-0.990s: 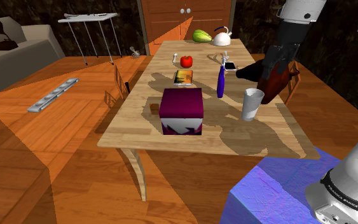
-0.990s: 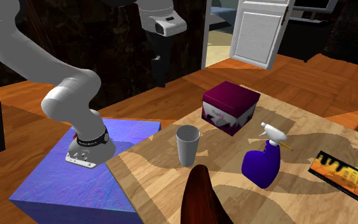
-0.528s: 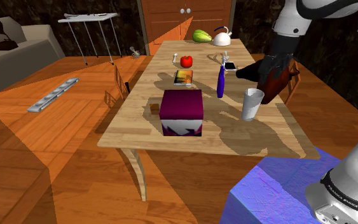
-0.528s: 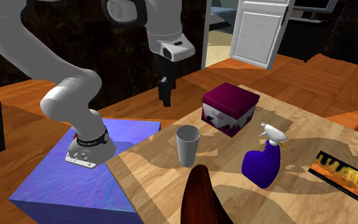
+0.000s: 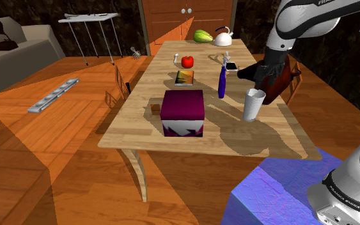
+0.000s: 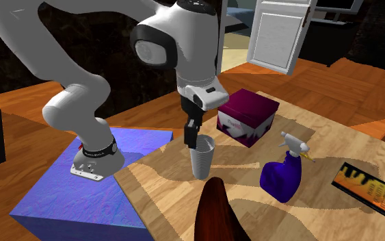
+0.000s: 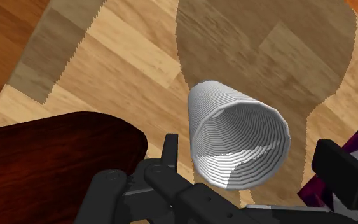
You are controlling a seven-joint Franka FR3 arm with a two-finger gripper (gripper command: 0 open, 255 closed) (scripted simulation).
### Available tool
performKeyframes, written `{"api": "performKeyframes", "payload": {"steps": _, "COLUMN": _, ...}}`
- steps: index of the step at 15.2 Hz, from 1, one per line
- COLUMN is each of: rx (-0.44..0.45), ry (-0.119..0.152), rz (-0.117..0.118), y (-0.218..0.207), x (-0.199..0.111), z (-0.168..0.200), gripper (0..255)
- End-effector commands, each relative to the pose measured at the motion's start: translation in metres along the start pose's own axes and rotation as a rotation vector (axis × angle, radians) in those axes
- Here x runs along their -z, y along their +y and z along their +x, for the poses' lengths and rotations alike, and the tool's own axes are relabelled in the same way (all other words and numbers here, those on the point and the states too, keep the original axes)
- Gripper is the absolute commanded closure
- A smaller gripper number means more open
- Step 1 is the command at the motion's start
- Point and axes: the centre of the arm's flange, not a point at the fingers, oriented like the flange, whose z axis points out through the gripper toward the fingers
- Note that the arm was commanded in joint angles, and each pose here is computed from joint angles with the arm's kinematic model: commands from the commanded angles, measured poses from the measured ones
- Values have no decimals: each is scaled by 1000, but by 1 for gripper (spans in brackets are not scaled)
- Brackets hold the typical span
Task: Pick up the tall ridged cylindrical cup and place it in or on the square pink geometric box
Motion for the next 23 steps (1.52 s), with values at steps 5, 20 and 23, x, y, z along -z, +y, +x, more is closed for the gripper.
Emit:
{"api": "performKeyframes", "payload": {"steps": 5, "rx": -24, "ry": -8, "rz": -6, "y": 29, "x": -37, "z": 20, "gripper": 0}}
{"api": "performKeyframes", "payload": {"steps": 20, "rx": -24, "ry": -8, "rz": -6, "y": 29, "x": -67, "z": 20, "gripper": 255}}
{"api": "performKeyframes", "payload": {"steps": 23, "rx": -24, "ry": -8, "rz": -6, "y": 29, "x": -67, "z": 20, "gripper": 255}}
